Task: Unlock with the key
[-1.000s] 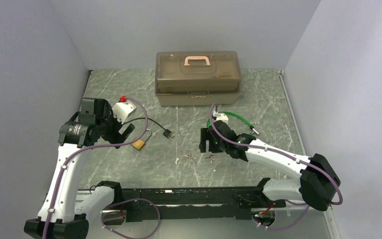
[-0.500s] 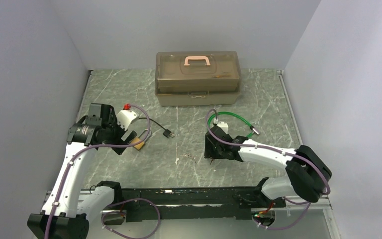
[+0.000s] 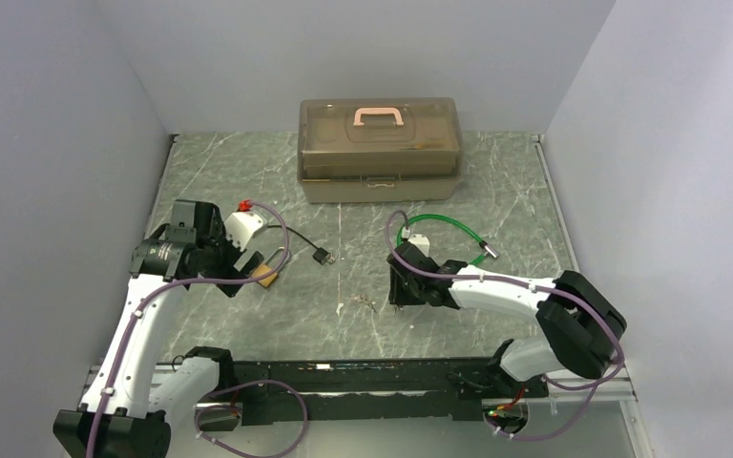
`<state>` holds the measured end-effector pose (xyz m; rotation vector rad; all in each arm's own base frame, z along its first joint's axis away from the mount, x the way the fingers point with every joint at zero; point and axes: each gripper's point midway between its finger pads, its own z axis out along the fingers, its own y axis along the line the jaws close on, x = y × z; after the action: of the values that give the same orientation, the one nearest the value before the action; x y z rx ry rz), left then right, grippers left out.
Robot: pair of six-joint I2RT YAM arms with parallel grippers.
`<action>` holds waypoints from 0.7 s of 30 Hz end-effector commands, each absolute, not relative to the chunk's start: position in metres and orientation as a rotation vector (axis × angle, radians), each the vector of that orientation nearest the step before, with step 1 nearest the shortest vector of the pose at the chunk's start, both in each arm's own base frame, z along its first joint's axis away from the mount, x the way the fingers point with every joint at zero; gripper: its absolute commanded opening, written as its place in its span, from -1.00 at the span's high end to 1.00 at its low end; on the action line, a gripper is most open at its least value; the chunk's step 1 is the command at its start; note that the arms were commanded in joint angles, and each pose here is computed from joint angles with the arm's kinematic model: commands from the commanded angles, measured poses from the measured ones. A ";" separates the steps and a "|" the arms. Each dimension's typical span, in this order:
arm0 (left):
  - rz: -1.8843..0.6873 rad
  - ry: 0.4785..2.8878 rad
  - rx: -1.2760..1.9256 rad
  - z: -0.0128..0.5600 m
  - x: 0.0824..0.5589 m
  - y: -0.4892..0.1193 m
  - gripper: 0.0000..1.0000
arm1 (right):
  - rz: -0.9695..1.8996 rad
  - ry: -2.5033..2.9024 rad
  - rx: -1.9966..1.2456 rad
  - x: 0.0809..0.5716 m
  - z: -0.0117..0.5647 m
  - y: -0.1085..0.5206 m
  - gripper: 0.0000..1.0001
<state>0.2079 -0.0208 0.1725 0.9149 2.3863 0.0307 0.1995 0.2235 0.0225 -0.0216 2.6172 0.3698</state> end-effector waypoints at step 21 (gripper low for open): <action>0.056 2.374 0.850 0.177 0.218 -0.015 -0.99 | 0.572 2.330 -0.362 0.252 0.115 0.338 -0.07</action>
<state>0.2092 -0.0193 0.1712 0.9051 2.3884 0.0384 0.2422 0.2887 0.0794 -0.2287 2.4577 0.4496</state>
